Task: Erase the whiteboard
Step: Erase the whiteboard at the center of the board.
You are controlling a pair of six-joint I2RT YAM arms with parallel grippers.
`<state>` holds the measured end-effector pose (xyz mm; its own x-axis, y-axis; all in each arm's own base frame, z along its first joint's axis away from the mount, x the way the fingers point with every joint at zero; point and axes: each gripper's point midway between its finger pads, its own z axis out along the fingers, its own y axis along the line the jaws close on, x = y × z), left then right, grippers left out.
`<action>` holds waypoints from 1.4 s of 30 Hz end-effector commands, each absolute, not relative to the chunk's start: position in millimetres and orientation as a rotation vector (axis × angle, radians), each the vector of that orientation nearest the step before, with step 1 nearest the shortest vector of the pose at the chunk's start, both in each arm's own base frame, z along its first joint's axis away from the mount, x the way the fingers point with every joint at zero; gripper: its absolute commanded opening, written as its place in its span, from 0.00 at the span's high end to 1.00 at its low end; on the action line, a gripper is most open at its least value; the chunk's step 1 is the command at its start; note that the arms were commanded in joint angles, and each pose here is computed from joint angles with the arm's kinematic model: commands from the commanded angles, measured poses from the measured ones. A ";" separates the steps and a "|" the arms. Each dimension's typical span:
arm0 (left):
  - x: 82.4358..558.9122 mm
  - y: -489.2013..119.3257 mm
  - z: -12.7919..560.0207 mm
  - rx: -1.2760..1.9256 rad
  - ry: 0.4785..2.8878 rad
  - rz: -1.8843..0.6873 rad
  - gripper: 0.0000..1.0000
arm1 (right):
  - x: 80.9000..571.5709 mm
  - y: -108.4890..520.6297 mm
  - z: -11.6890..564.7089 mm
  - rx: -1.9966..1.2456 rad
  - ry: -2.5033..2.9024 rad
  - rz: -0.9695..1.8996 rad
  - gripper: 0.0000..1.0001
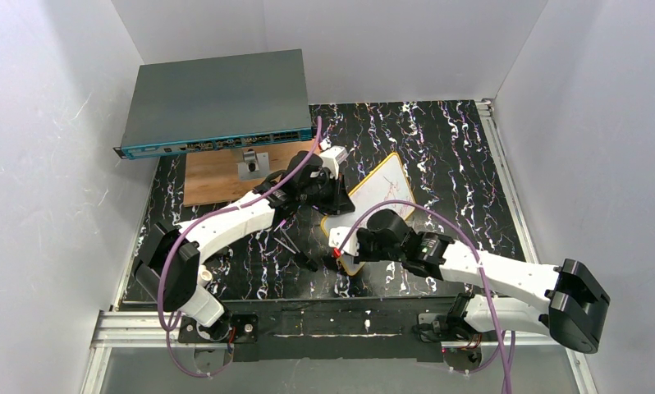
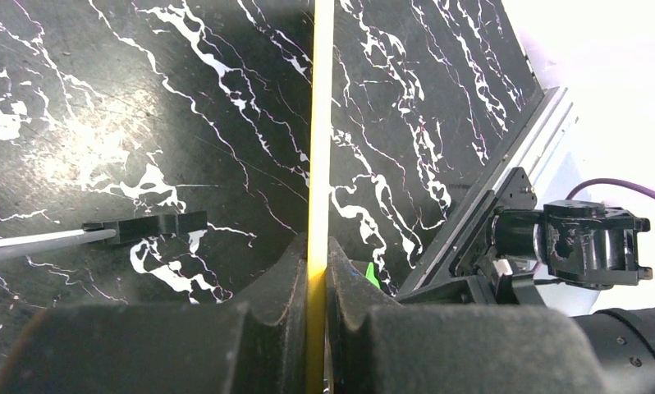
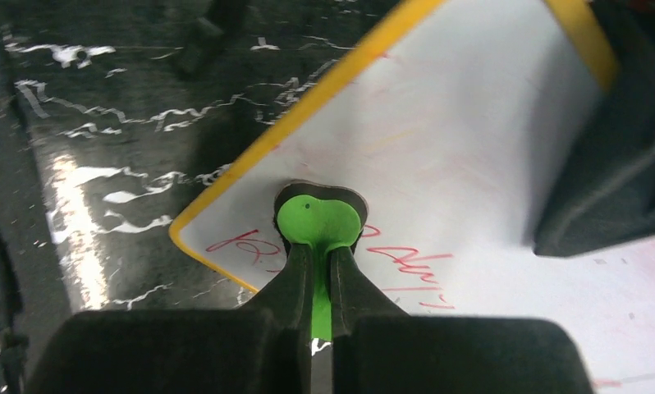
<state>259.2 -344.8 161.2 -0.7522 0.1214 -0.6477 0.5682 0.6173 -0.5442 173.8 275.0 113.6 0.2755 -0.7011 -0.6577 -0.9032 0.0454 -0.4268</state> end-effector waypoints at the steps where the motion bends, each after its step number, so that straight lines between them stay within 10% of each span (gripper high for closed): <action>1: 243.8 -353.4 171.4 0.599 2.276 -1.085 1.00 | 229.9 270.9 160.9 -1.376 1.497 0.136 0.99; 15: 240.0 -356.7 173.2 0.624 2.269 -1.096 1.00 | 141.8 258.4 81.2 -2.051 1.439 0.354 0.99; 29: 235.2 -357.3 172.4 0.643 2.271 -1.108 1.00 | 209.6 280.5 161.7 -1.465 1.515 0.215 0.99; 42: 229.0 -363.2 171.9 0.653 2.259 -1.172 1.00 | 143.9 292.3 109.5 -1.876 1.347 0.354 0.99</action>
